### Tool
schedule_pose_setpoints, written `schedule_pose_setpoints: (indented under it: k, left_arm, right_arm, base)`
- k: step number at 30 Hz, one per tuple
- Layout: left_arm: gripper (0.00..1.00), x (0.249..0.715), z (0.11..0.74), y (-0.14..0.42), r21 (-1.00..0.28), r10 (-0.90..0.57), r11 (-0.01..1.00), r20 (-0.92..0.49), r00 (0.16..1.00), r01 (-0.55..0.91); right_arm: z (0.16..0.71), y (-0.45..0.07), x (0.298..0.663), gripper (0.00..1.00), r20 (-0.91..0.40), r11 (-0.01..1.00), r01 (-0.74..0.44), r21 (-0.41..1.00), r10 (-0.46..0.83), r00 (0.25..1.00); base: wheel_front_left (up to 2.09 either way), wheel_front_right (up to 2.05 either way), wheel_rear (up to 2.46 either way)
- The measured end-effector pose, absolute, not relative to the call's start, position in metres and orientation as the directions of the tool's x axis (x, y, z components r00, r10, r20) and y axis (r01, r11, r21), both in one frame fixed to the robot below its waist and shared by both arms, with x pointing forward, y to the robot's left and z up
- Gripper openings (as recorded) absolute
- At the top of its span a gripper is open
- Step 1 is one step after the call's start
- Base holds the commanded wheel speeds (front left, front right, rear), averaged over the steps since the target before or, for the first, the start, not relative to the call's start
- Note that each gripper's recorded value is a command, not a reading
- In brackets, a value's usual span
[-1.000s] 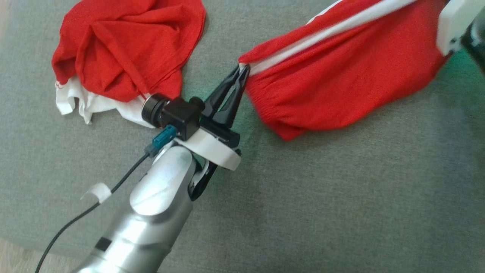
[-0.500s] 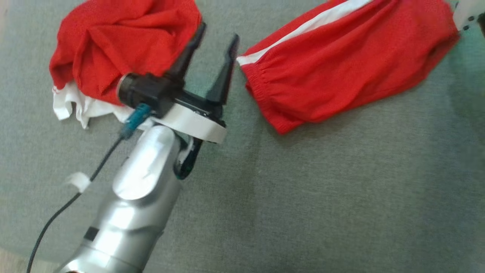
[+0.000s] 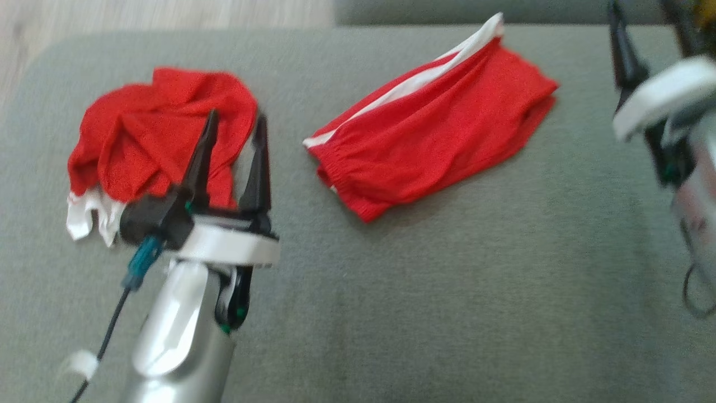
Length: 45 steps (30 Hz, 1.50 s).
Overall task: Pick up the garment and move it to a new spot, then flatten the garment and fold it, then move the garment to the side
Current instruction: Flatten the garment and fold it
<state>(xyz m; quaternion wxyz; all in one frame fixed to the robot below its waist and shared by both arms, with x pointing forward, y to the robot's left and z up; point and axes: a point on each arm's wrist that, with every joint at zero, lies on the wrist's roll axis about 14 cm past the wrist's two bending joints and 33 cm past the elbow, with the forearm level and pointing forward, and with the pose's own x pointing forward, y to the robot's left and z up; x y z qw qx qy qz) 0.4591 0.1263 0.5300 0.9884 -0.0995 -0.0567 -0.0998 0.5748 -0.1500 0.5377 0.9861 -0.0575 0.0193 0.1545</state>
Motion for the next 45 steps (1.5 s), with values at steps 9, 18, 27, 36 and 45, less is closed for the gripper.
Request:
schedule_pose_setpoints:
  k: [9, 18, 27, 36, 45]
  left_arm:
    - [1.0, 0.42, 0.53, 0.122, -0.227, -0.175, 0.952, 0.138, 0.975, 0.203]
    - [1.0, 0.39, 0.513, 0.111, -0.281, -0.186, 0.937, 0.098, 0.978, 0.206]
    - [1.0, 0.393, 0.503, 0.105, -0.286, -0.194, 0.936, 0.07, 0.979, 0.206]
    - [1.0, 0.402, 0.499, 0.109, -0.279, -0.194, 0.939, 0.061, 0.979, 0.203]
    - [1.0, 0.417, 0.488, 0.122, -0.273, -0.173, 0.946, 0.035, 0.984, 0.176]
  right_arm:
    - [0.523, -0.172, 0.493, 1.0, -0.01, 0.978, -0.207, -0.01, 0.206, 0.978]
    - [0.477, -0.173, 0.416, 1.0, -0.057, 0.99, -0.096, 0.107, 0.103, 0.993]
    - [0.464, -0.165, 0.408, 1.0, -0.079, 0.989, -0.099, 0.109, 0.108, 0.991]
    - [0.461, -0.152, 0.441, 1.0, -0.102, 0.984, -0.126, 0.124, 0.139, 0.985]
    - [0.439, -0.131, 0.525, 1.0, -0.293, 0.981, -0.143, 0.129, 0.175, 0.94]
  base:
    - [0.0, 0.0, 0.0]
    - [0.0, 0.0, 0.0]
    - [0.0, 0.0, 0.0]
    - [0.0, 0.0, 0.0]
    - [0.0, 0.0, 0.0]
